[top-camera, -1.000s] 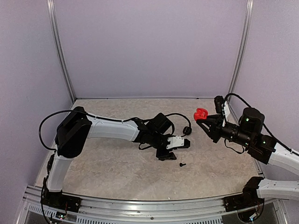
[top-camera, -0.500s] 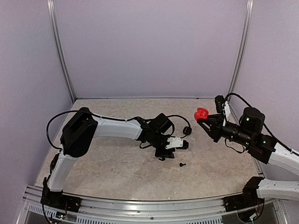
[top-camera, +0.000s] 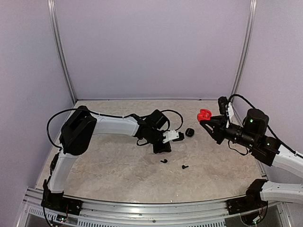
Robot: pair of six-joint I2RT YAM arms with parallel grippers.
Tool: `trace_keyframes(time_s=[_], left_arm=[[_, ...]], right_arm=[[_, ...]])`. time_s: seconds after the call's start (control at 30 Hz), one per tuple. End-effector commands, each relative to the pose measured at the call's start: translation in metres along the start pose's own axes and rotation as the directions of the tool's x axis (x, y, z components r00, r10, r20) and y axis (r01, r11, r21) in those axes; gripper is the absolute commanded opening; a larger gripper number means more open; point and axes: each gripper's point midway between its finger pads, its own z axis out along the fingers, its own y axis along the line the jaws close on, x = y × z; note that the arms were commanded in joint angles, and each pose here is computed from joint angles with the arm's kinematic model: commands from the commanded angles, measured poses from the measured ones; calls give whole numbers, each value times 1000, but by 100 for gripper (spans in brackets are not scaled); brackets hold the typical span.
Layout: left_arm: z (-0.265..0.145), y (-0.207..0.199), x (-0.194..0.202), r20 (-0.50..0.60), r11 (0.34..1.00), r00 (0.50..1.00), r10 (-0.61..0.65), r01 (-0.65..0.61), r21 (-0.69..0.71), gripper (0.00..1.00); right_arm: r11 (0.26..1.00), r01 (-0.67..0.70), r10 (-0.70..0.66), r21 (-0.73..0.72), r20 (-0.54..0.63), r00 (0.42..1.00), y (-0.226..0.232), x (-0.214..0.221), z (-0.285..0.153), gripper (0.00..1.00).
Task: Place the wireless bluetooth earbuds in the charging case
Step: Move the left earbud to the center of the board.
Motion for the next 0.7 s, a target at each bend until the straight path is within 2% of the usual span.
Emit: trace_keyframes(time_s=[0.0,0.07,0.17,0.27,0.33,0.4,0.5,0.57,0.67], left_arm=[[-22,20,24,-55,969,972,-228,221,-108,16],[-35,23,41,-76,928,931,-356,343,-145,15],[-58,21,70,-58,817,824,-564,546,-186,11],[-79,0,111,-51,676,683,-729,706,-214,9],[-100,-11,121,-9,579,594,-804,780,-238,9],[-115,-20,133,26,462,486,-873,843,-275,9],[-125,-34,149,81,256,291,-953,921,-294,10],[-131,-39,150,122,161,205,-971,941,-296,10],[-137,-41,154,177,52,113,-978,948,-315,13]], right_arm=[[1000,7,-7,-2,9,1000,-2,0,-1,0],[1000,8,-8,-6,9,1000,-1,0,-1,0],[1000,7,-7,-11,10,1000,-1,0,0,0],[1000,5,-5,-19,12,1000,1,0,0,0],[1000,2,-1,-25,13,1000,1,0,2,0],[999,-1,2,-33,10,1000,2,2,3,0],[999,-4,5,-41,7,1000,3,3,6,0],[999,-3,3,-42,9,1000,3,2,8,0],[999,1,-1,-40,9,1000,2,1,9,0]])
